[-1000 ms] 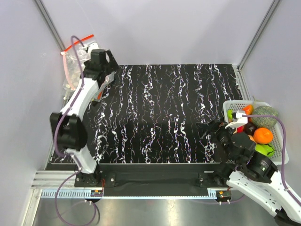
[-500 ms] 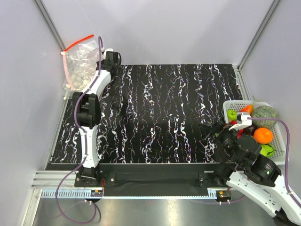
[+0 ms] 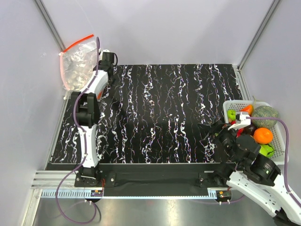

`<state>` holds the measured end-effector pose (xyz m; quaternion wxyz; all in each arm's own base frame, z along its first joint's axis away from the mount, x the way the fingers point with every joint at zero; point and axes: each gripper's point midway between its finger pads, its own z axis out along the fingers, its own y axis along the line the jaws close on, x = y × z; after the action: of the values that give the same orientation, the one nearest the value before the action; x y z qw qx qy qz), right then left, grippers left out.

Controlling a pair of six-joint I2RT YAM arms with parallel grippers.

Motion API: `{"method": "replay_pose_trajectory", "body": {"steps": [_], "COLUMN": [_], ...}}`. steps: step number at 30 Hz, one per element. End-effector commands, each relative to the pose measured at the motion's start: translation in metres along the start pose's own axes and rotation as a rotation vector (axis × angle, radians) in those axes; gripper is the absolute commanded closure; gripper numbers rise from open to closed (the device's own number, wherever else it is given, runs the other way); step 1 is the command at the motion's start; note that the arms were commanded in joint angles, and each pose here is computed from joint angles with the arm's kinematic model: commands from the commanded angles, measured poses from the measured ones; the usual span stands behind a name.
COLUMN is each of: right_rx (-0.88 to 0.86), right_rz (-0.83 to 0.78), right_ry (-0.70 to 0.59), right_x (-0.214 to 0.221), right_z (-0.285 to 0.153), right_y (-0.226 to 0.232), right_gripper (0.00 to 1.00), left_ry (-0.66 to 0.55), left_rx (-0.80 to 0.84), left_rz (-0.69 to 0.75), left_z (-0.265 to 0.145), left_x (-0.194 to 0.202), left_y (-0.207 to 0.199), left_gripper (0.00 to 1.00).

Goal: Place the food in the zip-top bag and seal the zipper
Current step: Pick up the zipper food storage bag at the corner of the board, then place the zipper food storage bag at the center of the board.

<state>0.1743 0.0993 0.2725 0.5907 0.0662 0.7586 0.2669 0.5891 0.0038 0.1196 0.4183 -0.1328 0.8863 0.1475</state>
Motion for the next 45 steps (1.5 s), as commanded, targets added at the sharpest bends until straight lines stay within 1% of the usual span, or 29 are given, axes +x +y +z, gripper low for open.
{"method": "replay_pose_trajectory", "body": {"steps": [1, 2, 4, 5, 7, 8, 10, 13, 16, 17, 19, 20, 22, 23, 24, 25, 26, 28, 29, 30, 31, 32, 36, 39, 40, 41, 42, 44, 45], "right_rx": [-0.015, -0.014, -0.018, -0.019, -0.019, -0.020, -0.024, -0.013, -0.003, -0.003, -0.003, -0.011, -0.016, -0.020, -0.023, -0.018, -0.017, 0.000, 0.010, 0.028, 0.036, 0.042, 0.048, 0.066, 0.069, 0.074, 0.079, 0.088, 0.102], "right_rz": [-0.004, -0.001, -0.001, 0.001, 0.005, 0.005, 0.006, 0.008, 0.014, 0.020, 0.033, 0.039, 0.048, 0.053, 0.057, 0.060, 0.060, 0.057, 0.056, 0.056, 0.060, 0.061, 0.068, 0.077, 0.077, 0.078, 0.079, 0.078, 0.070], "right_ry": [-0.003, -0.003, -0.001, 0.001, 0.004, 0.002, 0.013, 0.026, 0.035, 0.032, 0.026, 0.016, 0.003, -0.002, -0.007, -0.007, -0.008, -0.008, -0.008, -0.015, -0.016, -0.016, -0.004, 0.008, 0.014, 0.018, 0.024, 0.033, 0.043], "right_x": [-0.005, -0.005, -0.005, -0.004, -0.003, -0.004, -0.002, 0.000, 0.000, -0.002, -0.006, -0.010, -0.014, -0.018, -0.021, -0.022, -0.024, -0.024, -0.024, -0.025, -0.025, -0.024, -0.022, -0.017, -0.014, -0.013, -0.010, -0.007, -0.005], "right_z": [0.001, 0.001, 0.001, 0.001, 0.001, 0.002, 0.003, 0.005, 0.007, 0.006, 0.005, 0.004, 0.002, 0.000, -0.002, -0.002, -0.004, -0.004, -0.004, -0.003, -0.003, -0.003, -0.002, 0.000, 0.002, 0.003, 0.004, 0.007, 0.010], "right_y": [0.006, 0.006, 0.007, 0.007, 0.007, 0.008, 0.010, 0.010, 0.011, 0.012, 0.013, 0.015, 0.016, 0.018, 0.019, 0.018, 0.018, 0.015, 0.014, 0.010, 0.009, 0.008, 0.008, 0.005, 0.004, 0.004, 0.004, 0.003, 0.002], "right_gripper": [0.00, 0.00, 0.00, 0.00, 0.00, 0.00, 0.00, 0.00, 0.00, 0.00, 0.00, 0.00, 0.00, 0.00, 0.00, 0.00, 0.00, 0.00, 0.00, 0.00, 0.00, 0.00, 0.00, 0.00, 0.00, 0.00, 0.00, 0.00, 0.00], "left_ry": [-0.152, -0.174, -0.191, -0.226, -0.238, -0.276, -0.291, -0.315, -0.339, -0.359, -0.352, -0.363, -0.326, -0.331, -0.329, -0.305, -0.333, -0.313, -0.314, -0.311, -0.297, -0.291, -0.246, -0.271, -0.283, -0.277, -0.257, -0.244, -0.236], "left_rx": [-0.044, -0.051, -0.056, -0.052, -0.048, -0.029, -0.017, -0.019, 0.025, 0.090, 0.136, 0.191, 0.253, 0.297, 0.324, 0.338, 0.399, 0.451, 0.510, 0.536, 0.556, 0.597, 0.672, 0.722, 0.735, 0.756, 0.798, 0.827, 0.834], "left_rz": [-0.045, -0.058, -0.064, -0.084, -0.093, -0.113, -0.104, -0.061, -0.050, -0.045, -0.032, -0.028, -0.034, -0.020, -0.013, 0.017, 0.019, 0.036, 0.061, 0.058, 0.082, 0.108, 0.176, 0.265, 0.291, 0.307, 0.325, 0.335, 0.314], "left_z": [-0.041, -0.052, -0.061, -0.073, -0.082, -0.097, -0.109, -0.133, -0.164, -0.191, -0.210, -0.238, -0.257, -0.282, -0.292, -0.293, -0.319, -0.335, -0.355, -0.364, -0.368, -0.382, -0.404, -0.431, -0.441, -0.446, -0.453, -0.461, -0.462], "left_x": [-0.060, -0.070, -0.074, -0.085, -0.085, -0.096, -0.099, -0.101, -0.094, -0.092, -0.071, -0.065, -0.043, -0.033, -0.024, 0.000, 0.010, 0.043, 0.061, 0.072, 0.092, 0.108, 0.153, 0.180, 0.191, 0.198, 0.206, 0.214, 0.214], "left_y": [0.024, 0.029, 0.034, 0.039, 0.043, 0.044, 0.043, 0.032, 0.010, -0.009, -0.028, -0.045, -0.064, -0.076, -0.083, -0.089, -0.100, -0.108, -0.123, -0.128, -0.130, -0.139, -0.149, -0.153, -0.153, -0.155, -0.157, -0.156, -0.154], "left_gripper": [1.00, 1.00, 1.00, 1.00, 1.00, 1.00, 1.00, 1.00, 1.00, 1.00, 1.00, 1.00, 1.00, 1.00, 1.00, 1.00, 1.00, 1.00, 1.00, 1.00, 1.00, 1.00, 0.99, 0.96, 0.87, 0.73, 0.51, 0.24, 0.19]}}
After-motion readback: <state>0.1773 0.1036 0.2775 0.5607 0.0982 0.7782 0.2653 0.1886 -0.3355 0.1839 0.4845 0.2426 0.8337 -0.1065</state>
